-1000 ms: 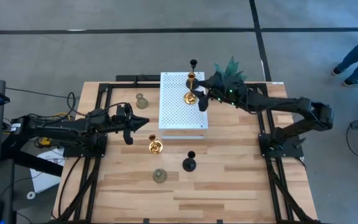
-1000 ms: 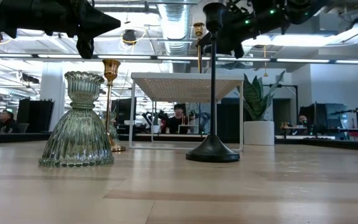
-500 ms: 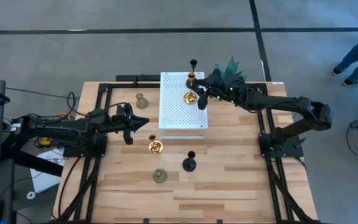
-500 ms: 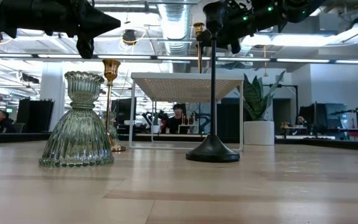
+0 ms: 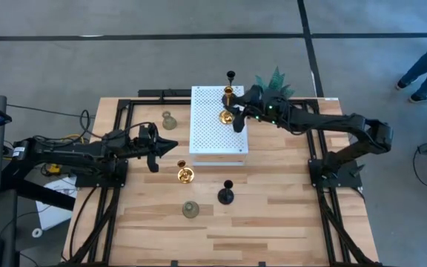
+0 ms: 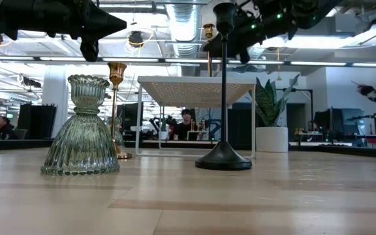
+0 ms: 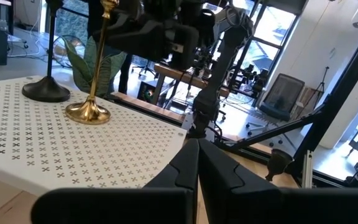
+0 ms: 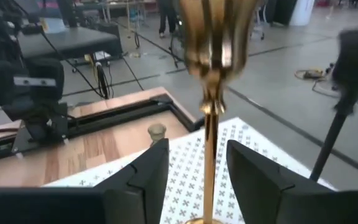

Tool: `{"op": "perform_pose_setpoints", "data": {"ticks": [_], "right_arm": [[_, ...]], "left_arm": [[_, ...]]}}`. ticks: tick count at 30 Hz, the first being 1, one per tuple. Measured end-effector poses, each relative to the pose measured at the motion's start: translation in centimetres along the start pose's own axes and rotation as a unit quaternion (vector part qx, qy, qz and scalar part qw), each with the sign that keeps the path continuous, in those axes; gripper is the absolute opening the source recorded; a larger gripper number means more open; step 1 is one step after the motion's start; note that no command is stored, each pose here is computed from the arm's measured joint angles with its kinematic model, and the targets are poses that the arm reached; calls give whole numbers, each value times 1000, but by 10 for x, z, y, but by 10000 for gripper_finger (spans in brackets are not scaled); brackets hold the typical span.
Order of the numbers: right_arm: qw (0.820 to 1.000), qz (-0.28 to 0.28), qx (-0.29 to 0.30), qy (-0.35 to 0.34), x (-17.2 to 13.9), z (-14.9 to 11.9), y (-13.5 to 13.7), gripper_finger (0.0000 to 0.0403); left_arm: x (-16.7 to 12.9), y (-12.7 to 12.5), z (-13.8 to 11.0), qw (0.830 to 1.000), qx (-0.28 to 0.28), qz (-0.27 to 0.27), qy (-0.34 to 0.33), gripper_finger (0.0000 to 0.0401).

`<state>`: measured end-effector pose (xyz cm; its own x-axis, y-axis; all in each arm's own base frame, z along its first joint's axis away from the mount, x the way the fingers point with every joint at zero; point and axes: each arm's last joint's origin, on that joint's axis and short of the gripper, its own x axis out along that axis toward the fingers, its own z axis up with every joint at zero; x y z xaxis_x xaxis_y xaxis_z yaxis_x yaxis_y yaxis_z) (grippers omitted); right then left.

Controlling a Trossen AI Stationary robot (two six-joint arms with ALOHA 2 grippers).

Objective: Pick & Place candle stick holders
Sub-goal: Put the right gold candle holder on the shelf

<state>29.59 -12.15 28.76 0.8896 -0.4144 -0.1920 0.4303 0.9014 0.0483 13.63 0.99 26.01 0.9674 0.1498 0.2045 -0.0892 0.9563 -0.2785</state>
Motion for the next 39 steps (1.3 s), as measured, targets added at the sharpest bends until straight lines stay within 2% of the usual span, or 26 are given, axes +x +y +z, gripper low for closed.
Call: {"op": "perform_pose_setpoints", "data": {"ticks": [5, 8, 20, 26, 32, 39], "right_arm": [[1000, 1, -15, 3, 7, -6, 1, 174], [1000, 1, -16, -7, 6, -3, 1, 166], [1000, -2, -16, -11, 5, -1, -1, 13], [1000, -3, -17, 3, 3, -2, -1, 22], [1000, -3, -19, 6, 3, -2, -1, 6], [1000, -9, -21, 13, -7, 2, -4, 16]], "left_arm": [[0, 0, 0, 1000, 0, 0, 0, 10], [0, 0, 0, 1000, 0, 0, 0, 10], [0, 0, 0, 1000, 0, 0, 0, 10], [0, 0, 0, 1000, 0, 0, 0, 10], [0, 0, 0, 1000, 0, 0, 0, 10], [0, 0, 0, 1000, -1, 0, 0, 10]]}}
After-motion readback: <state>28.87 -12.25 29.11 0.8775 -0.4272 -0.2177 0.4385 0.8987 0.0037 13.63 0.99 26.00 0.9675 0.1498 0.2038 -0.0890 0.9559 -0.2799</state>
